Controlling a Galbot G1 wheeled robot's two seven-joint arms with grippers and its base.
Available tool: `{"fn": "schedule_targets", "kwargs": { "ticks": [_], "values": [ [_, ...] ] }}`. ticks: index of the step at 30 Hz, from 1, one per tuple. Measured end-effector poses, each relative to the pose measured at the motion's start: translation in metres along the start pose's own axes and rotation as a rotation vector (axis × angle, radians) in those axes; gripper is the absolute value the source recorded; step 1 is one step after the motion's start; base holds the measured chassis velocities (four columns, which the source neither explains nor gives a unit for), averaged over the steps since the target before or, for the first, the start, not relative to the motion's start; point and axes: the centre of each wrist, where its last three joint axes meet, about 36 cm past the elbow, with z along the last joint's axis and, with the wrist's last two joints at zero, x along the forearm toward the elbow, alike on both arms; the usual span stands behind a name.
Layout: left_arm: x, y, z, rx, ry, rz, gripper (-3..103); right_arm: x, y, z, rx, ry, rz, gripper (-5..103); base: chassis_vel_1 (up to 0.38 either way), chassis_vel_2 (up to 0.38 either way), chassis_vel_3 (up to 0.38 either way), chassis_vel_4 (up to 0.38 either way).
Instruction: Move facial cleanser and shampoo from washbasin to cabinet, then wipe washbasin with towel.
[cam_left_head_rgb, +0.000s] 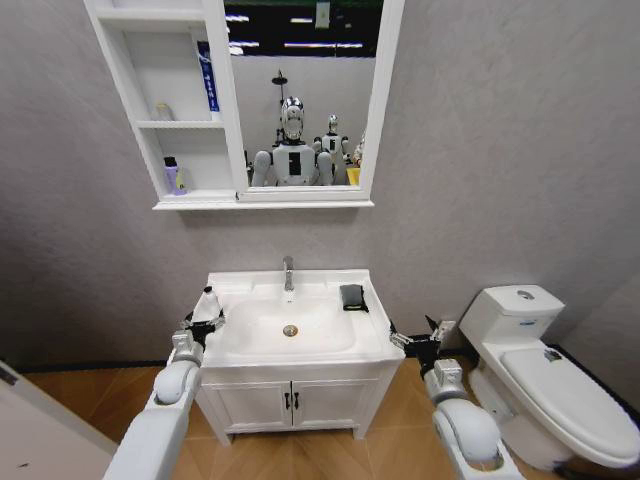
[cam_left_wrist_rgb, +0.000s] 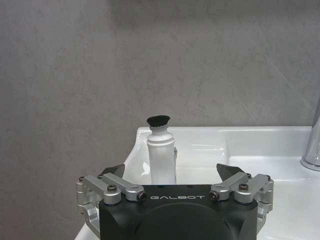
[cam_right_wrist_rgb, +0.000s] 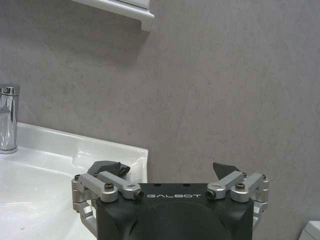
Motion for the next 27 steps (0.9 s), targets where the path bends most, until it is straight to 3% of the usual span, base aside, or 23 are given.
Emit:
{"fn": "schedule_targets", "kwargs": {
  "ticks": [8,18,23,25,27],
  "values": [
    [-0.042,0.009,-0.001,-0.014,0.015,-0.037,100,0.0,-0.002,0.003,-0.001,-0.003,0.016,100,0.0,0.0,0.0,0.0],
    [-0.075,0.006,0.001,-0.017,0.047,-0.056,103,-0.005,-0.004,0.008,0.002,0.001,0.029,100,0.0,0.0,0.0,0.0],
    [-0.085,0.001,0.003,-0.01,0.056,-0.062,89,-0.006,-0.006,0.009,0.005,0.004,0.032,100,0.0,0.0,0.0,0.0],
    [-0.088,-0.003,0.001,-0.001,0.055,-0.061,78,-0.008,-0.007,0.011,0.007,0.008,0.033,100,0.0,0.0,0.0,0.0],
    [-0.089,-0.003,0.001,0.0,0.054,-0.061,78,-0.008,-0.007,0.011,0.007,0.009,0.034,100,0.0,0.0,0.0,0.0]
  ]
}}
